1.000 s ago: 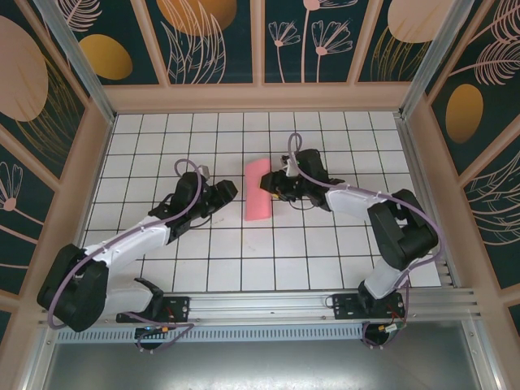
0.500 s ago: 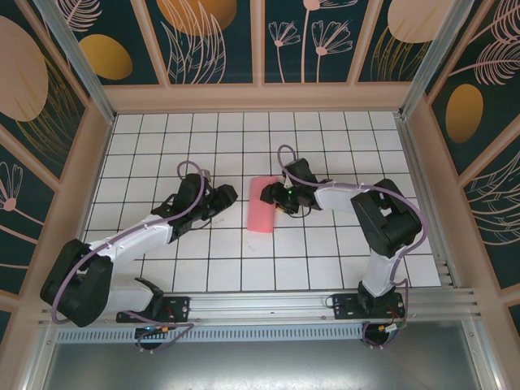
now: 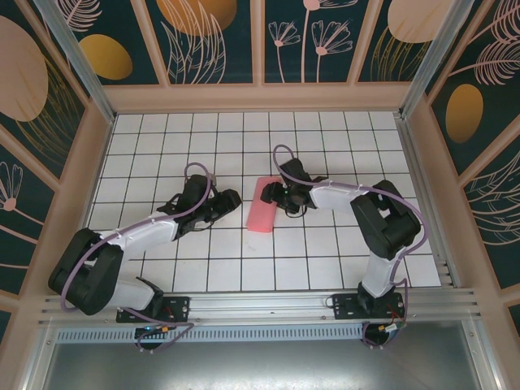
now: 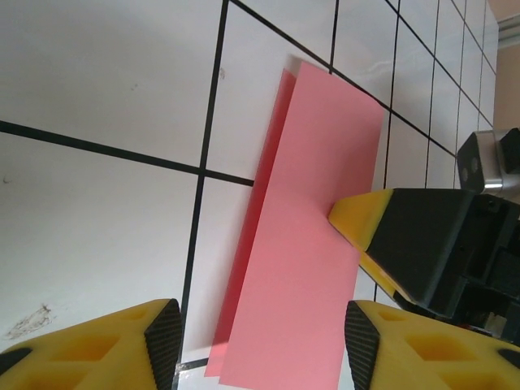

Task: Fold a paper plane with a square sheet of paper (pick it up from the middle)
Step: First fold in half a square sheet of paper at the center of the table.

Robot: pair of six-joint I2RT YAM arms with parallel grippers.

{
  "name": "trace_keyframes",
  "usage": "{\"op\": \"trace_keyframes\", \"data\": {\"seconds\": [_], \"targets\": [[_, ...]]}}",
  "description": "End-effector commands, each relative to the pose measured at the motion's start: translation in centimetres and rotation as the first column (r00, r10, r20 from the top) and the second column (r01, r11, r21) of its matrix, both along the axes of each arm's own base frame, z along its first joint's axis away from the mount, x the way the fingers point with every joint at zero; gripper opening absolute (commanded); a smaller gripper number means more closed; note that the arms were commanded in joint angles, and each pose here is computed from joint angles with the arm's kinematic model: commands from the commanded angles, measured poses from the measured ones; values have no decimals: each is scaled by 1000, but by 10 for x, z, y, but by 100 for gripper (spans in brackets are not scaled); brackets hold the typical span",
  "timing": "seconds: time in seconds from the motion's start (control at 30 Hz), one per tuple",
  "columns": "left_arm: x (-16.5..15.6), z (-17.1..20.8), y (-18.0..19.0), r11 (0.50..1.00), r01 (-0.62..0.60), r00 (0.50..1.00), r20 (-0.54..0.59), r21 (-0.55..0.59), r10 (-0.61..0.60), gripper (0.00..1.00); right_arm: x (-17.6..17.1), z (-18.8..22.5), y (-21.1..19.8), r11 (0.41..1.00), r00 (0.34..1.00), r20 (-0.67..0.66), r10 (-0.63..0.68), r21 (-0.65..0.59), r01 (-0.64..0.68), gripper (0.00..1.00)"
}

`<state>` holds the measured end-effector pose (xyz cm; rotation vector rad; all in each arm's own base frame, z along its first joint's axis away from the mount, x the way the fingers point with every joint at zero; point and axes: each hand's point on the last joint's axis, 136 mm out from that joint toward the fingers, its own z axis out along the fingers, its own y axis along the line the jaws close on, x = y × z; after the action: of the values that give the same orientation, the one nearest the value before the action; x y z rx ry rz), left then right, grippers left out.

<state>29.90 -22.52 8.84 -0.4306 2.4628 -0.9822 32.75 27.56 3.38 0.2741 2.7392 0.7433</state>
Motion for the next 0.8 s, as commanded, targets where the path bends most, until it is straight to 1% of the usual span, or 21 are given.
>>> {"op": "trace_keyframes", "data": {"seconds": [0.0, 0.13, 0.4, 0.57, 0.77], "targets": [[5, 10, -7, 999, 36, 999, 37, -18, -35, 58, -4, 7, -17, 998, 999, 12, -31, -60, 32, 68], [3, 9, -7, 999, 38, 999, 37, -17, -37, 58, -7, 4, -27, 995, 999, 3, -43, -92, 43, 69], [3, 8, -7, 999, 39, 999, 34, -17, -38, 58, -10, -5, -16, 996, 999, -21, 41, -77, -42, 71], [3, 10, -6, 999, 34, 999, 41, -16, -33, 58, -5, -13, -22, 991, 998, -62, -23, -130, 15, 72], [2, 9, -6, 999, 35, 999, 38, -13, -34, 58, -8, -23, -16, 990, 994, -104, -18, -142, 3, 73]]}}
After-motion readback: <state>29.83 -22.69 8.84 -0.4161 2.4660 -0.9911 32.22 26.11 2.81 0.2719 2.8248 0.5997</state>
